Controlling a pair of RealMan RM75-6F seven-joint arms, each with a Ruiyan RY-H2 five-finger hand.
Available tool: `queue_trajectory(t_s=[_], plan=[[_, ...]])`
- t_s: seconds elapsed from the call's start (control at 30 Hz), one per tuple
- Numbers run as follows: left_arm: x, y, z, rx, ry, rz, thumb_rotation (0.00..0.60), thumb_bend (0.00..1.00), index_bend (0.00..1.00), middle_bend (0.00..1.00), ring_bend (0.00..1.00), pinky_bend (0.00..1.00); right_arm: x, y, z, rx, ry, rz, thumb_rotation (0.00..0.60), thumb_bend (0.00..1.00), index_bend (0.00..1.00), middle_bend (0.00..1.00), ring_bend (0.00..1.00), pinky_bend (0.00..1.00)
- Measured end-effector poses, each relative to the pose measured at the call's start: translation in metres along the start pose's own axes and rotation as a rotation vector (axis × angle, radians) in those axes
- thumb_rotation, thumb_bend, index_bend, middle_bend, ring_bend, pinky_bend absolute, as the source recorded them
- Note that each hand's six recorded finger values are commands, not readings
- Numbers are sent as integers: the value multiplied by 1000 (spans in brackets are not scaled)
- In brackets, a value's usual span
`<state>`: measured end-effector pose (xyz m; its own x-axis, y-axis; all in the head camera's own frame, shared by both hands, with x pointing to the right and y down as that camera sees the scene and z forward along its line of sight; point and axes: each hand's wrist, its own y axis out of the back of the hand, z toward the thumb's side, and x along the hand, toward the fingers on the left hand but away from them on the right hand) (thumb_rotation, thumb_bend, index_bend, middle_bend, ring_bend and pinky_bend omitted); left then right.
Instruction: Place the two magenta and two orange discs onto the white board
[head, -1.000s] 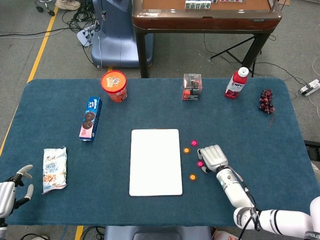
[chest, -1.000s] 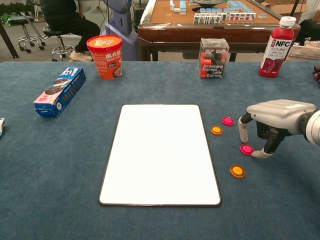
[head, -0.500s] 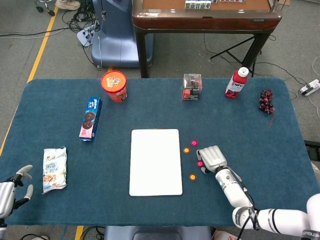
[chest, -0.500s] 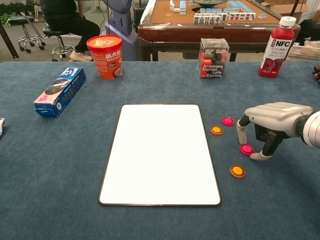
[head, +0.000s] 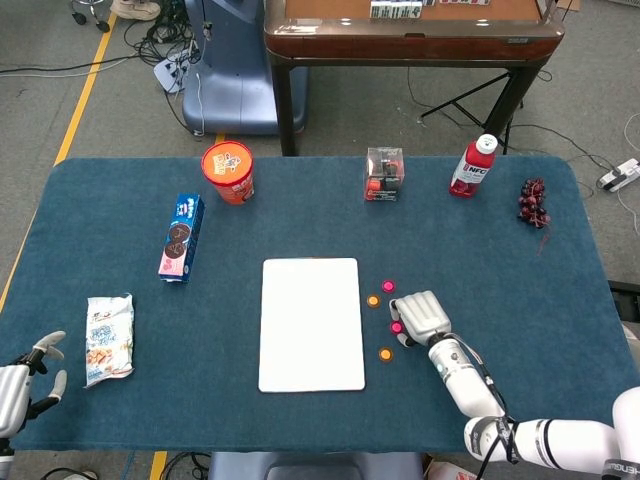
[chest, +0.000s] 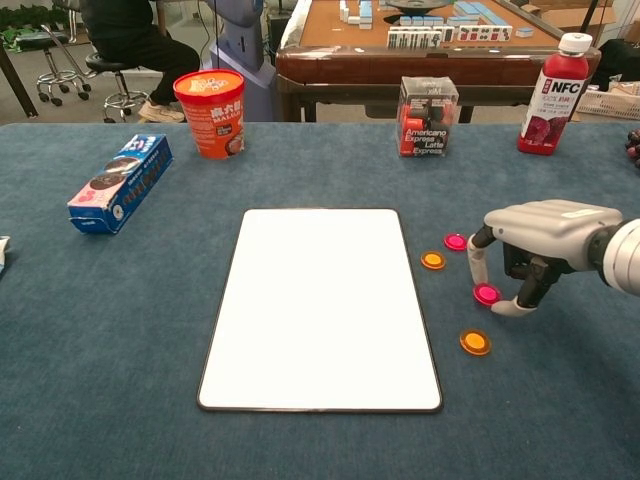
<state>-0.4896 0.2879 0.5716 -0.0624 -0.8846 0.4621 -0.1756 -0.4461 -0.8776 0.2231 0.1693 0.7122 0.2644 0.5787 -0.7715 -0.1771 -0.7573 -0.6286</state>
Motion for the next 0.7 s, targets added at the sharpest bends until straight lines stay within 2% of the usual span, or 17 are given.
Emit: queue_trajectory(t_s=[0.33, 0.7], plan=[[2, 0, 1, 1, -5, 1, 600, 472, 263, 426, 506, 662, 10, 23, 29, 10, 96, -61, 600, 289, 553, 1000, 1000, 1000], [1, 3, -3, -2, 4, 10, 600, 472, 264, 426, 506, 662, 13, 25, 83, 49, 221, -70, 600, 282, 553, 1000, 1000, 1000]])
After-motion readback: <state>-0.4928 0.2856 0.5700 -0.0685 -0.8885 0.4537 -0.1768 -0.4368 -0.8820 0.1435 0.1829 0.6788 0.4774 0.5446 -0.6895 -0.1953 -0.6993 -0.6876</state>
